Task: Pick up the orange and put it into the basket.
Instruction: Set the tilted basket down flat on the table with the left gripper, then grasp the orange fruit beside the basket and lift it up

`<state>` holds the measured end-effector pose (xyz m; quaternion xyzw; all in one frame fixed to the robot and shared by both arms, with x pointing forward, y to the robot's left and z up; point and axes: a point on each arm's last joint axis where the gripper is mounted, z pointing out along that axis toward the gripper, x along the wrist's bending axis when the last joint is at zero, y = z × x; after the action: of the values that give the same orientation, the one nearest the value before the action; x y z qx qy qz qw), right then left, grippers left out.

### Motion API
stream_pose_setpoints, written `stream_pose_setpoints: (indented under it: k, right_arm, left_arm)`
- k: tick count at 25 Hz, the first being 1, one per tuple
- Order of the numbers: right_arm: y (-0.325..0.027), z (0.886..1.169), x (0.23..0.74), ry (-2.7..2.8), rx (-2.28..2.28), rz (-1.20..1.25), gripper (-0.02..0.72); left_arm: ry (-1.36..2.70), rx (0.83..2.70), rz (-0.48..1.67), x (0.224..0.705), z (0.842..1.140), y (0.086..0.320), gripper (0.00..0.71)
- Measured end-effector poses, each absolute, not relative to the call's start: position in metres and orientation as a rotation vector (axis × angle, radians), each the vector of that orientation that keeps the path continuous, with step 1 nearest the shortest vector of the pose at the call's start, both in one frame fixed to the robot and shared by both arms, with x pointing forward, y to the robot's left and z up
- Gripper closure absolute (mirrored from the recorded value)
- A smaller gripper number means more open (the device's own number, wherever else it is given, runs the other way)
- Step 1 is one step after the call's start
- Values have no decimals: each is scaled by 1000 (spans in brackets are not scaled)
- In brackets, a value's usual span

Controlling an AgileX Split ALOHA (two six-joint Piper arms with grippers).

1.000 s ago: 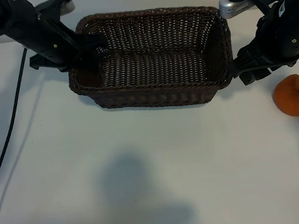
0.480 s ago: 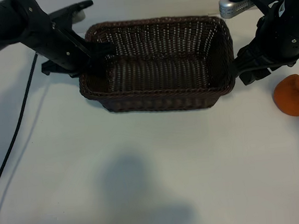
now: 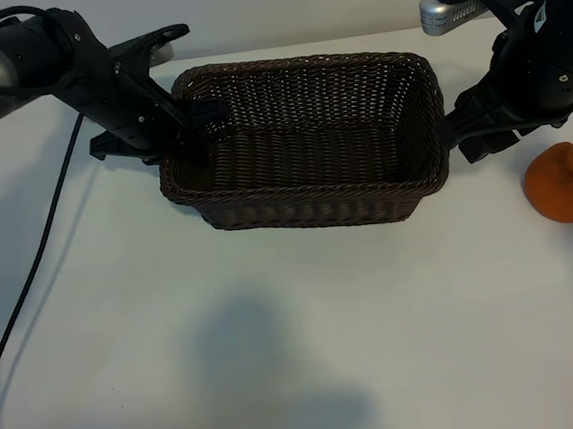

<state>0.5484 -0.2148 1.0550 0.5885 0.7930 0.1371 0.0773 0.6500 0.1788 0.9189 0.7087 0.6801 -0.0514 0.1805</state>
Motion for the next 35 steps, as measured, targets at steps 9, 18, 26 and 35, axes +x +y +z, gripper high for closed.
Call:
stream_pose_setpoints:
  k: [9, 18, 26, 35]
  right_arm:
    - [-215, 1055, 548, 2376, 1763, 411, 168]
    - [-215, 1055, 548, 2377, 1764, 409, 168]
    - [-215, 1055, 548, 2377, 1764, 409, 168]
    - [-215, 1055, 548, 2377, 1764, 408, 168]
  left_arm:
    - [1913, 2014, -153, 649, 919, 179, 539]
    - [1939, 2001, -185, 646, 927, 178, 44]
    - [1935, 1992, -89, 639, 964, 185, 43]
    - [1860, 1993, 14, 624, 1015, 191, 68]
